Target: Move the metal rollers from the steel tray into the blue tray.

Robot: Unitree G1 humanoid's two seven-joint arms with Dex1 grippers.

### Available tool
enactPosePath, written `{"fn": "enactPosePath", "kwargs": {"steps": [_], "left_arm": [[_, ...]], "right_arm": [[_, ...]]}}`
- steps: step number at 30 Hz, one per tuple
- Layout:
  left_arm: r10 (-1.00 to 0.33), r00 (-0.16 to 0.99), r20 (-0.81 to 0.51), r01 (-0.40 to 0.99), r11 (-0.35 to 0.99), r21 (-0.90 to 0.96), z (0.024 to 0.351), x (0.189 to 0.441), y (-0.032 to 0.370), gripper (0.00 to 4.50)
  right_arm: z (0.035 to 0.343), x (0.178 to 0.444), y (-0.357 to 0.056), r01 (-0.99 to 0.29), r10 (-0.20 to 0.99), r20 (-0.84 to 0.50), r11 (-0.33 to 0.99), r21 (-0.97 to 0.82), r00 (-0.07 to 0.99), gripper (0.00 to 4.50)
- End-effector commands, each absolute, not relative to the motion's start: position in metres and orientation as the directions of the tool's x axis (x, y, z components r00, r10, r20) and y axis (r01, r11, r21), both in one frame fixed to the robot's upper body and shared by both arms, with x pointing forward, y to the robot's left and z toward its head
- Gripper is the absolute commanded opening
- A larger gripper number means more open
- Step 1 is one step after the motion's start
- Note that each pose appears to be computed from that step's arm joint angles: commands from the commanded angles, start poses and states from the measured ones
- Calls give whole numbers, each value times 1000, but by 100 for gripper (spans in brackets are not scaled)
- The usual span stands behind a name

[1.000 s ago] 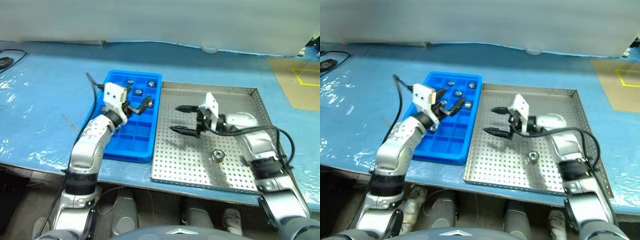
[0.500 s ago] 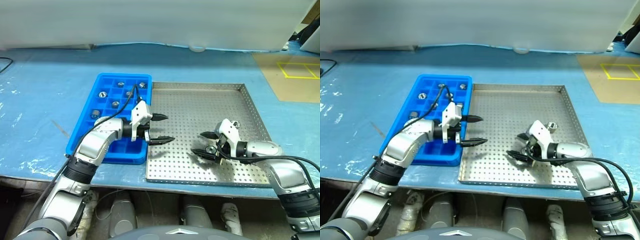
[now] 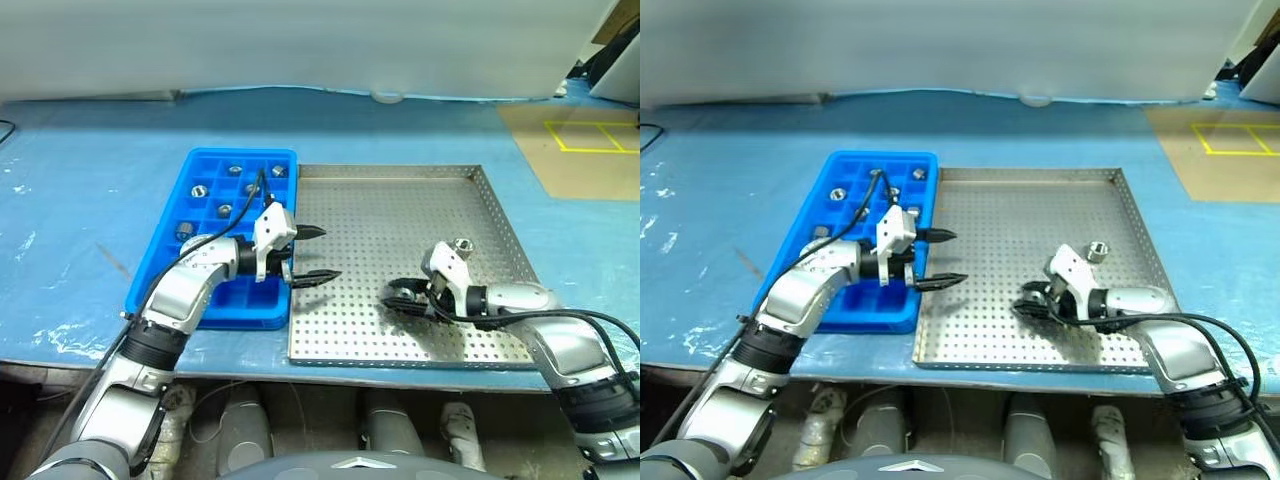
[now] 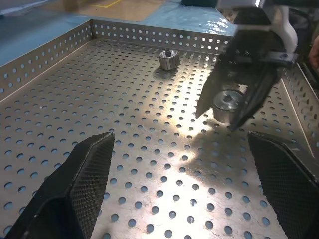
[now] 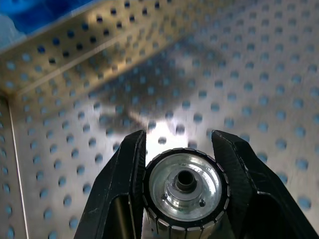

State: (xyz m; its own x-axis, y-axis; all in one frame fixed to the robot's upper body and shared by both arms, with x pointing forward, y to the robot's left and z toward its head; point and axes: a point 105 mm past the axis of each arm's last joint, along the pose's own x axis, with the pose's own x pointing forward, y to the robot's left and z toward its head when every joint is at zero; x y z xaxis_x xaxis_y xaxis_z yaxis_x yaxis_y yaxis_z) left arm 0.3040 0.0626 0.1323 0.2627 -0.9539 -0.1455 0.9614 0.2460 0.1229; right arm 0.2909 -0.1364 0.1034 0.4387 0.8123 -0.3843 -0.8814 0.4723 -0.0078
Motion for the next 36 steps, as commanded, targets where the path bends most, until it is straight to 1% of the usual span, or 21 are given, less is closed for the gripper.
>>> {"fn": "enactPosePath", "kwargs": {"steps": [1,3,6,9,11,14,18,24,26,32,36], "left_arm": [[-954,282,-105,954,266,140,151,296,74,450],[-948,296,-112,950,281,136,152,291,81,450],[-941,315,-122,945,298,136,153,287,87,450],[-918,379,-115,919,359,161,155,287,95,450],[-898,427,-107,897,406,174,157,287,101,450],[-848,521,-94,847,501,176,155,288,116,450],[-778,616,-122,785,592,183,145,281,134,450],[-642,756,-127,653,728,209,139,276,158,450],[-609,784,-119,619,758,205,139,275,163,450],[-547,828,-122,560,805,196,134,274,168,450],[-516,849,-110,528,828,189,134,277,171,450]], "right_arm": [[140,306,-114,-917,884,-250,394,-59,396,167],[152,314,-97,-940,915,-213,335,-72,342,167],[161,323,-81,-958,939,-193,274,-86,286,167],[163,335,-59,-973,953,-206,203,-114,223,167],[164,343,-46,-975,956,-209,183,-128,207,167],[159,358,-31,-972,951,-225,181,-149,212,167],[155,366,-14,-978,957,-229,147,-148,179,167],[155,387,6,-965,947,-214,210,-157,240,167],[156,392,13,-960,943,-204,235,-154,263,167],[157,404,27,-938,924,-185,311,-153,336,167],[154,406,34,-931,913,-195,335,-148,359,167]]}}
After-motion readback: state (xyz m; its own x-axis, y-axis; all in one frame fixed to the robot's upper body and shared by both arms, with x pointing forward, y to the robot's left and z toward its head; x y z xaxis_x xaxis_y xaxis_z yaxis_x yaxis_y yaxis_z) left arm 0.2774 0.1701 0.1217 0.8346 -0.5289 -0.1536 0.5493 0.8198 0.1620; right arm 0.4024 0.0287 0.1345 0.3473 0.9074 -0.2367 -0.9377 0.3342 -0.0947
